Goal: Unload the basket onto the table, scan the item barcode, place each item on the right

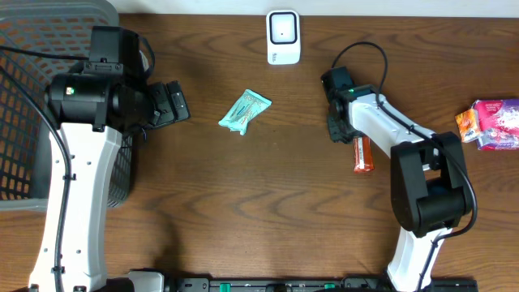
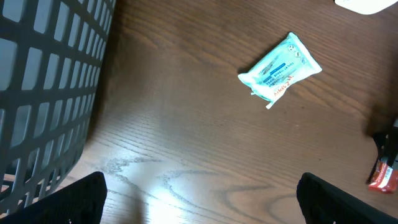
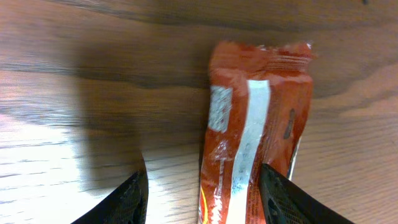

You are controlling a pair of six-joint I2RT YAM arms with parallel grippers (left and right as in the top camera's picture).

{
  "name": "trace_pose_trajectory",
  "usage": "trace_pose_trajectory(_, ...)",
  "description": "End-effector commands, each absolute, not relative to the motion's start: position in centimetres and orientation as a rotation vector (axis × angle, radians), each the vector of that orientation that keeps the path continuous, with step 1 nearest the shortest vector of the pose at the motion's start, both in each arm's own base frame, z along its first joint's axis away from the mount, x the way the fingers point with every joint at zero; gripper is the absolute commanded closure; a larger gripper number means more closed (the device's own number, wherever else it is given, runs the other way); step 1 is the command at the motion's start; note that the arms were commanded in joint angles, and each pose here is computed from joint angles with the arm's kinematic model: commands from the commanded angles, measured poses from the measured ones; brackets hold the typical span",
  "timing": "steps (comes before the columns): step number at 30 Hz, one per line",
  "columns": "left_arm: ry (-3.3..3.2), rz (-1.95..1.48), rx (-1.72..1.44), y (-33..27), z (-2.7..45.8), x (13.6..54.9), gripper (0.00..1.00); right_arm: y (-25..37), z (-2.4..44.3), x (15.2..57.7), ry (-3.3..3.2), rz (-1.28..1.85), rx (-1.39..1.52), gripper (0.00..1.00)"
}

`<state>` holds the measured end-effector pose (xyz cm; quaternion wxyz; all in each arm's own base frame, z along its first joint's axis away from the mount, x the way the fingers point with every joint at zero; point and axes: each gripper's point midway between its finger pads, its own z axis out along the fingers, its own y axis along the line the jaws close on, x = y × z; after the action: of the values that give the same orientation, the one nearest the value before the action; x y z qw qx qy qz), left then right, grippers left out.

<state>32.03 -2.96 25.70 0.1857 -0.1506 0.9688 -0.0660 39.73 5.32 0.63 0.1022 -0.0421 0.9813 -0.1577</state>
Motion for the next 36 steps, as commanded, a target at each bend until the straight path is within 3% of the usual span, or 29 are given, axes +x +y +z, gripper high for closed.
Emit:
trace_pose_trajectory(1,2.725,-0.175,-0.443,-2.7,25.8,31.9,0.02,4.0,-1.2,38.0,2.963,-0.494,-0.127,0.46)
trace_pose_trajectory(10,2.725,-0.175,-0.443,-2.7,25.8,31.9,0.02,4.2,-1.2,37.5,3.022,-0.392,-0.098,0.45)
trace_pose_trajectory(20,2.725,-0.175,-0.443,-2.7,25.8,31.9,0.02,3.2,4.6,39.8,3.016,-0.387,0.131,0.4)
trace_pose_trajectory(27,2.725,-0.175,-0.443,-2.7,25.8,31.9,0.02,0.8,4.2,36.7,3.147,-0.377,0.268,0.2)
trace_pose_trajectory(36,2.725,-0.175,-0.443,-2.7,25.8,31.9,0.02,0.5,1.9,35.1,3.233,0.276,0.444,0.24)
